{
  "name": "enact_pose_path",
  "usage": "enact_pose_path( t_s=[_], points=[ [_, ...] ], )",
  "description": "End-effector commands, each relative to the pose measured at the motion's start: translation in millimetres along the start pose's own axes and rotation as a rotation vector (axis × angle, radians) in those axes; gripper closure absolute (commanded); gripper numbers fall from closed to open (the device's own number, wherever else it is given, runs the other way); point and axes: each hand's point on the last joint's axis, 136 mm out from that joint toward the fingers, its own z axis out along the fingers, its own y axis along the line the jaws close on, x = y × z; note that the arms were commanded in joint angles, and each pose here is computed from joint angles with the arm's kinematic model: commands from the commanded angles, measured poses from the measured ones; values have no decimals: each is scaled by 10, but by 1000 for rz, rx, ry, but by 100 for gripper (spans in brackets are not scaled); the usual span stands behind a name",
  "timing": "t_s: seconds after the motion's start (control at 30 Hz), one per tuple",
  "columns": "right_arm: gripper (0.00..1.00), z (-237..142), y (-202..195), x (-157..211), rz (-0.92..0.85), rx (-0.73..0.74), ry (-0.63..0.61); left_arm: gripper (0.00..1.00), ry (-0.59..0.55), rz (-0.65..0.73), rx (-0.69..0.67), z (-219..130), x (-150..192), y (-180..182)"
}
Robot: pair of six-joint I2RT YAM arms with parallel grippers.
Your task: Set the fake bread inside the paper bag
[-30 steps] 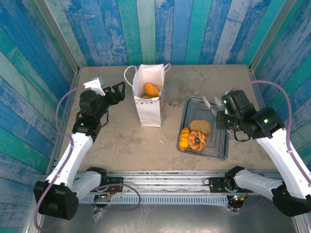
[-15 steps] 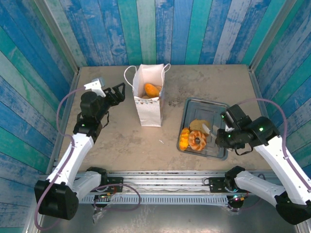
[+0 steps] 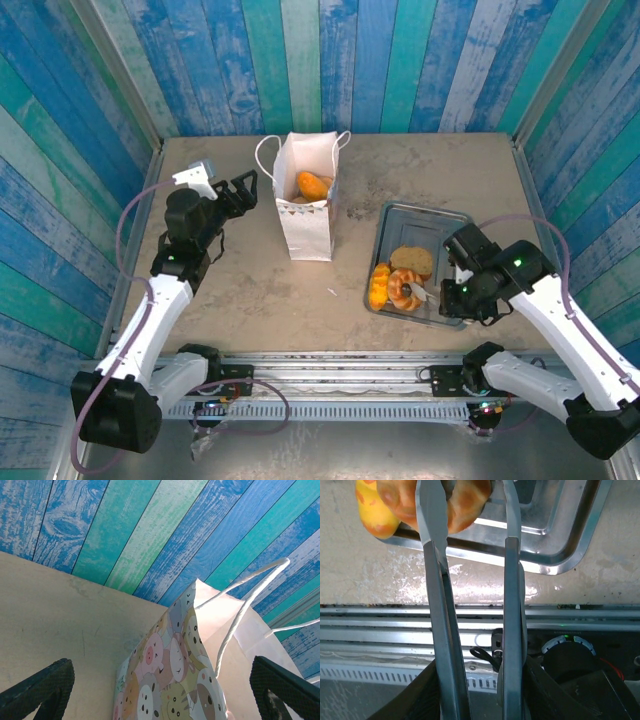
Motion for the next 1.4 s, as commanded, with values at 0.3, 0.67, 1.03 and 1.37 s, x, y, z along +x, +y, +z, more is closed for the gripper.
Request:
enact_pose_path(
  t_s=[0.3,0.67,1.03,1.37],
  points=[
    [60,48,-34,-11,-14,-2,-2,6,-16,23,-18,-3,-77,11],
    [60,99,11,-67,-28,-47,38,6,-3,23,-23,16,-58,22],
    [60,255,-31,-64,-38,-48,109,6,-2,24,-27,12,-56,28],
    [66,323,-18,-111,-30,-83,101,6,-1,19,-25,10,-67,17]
  ],
)
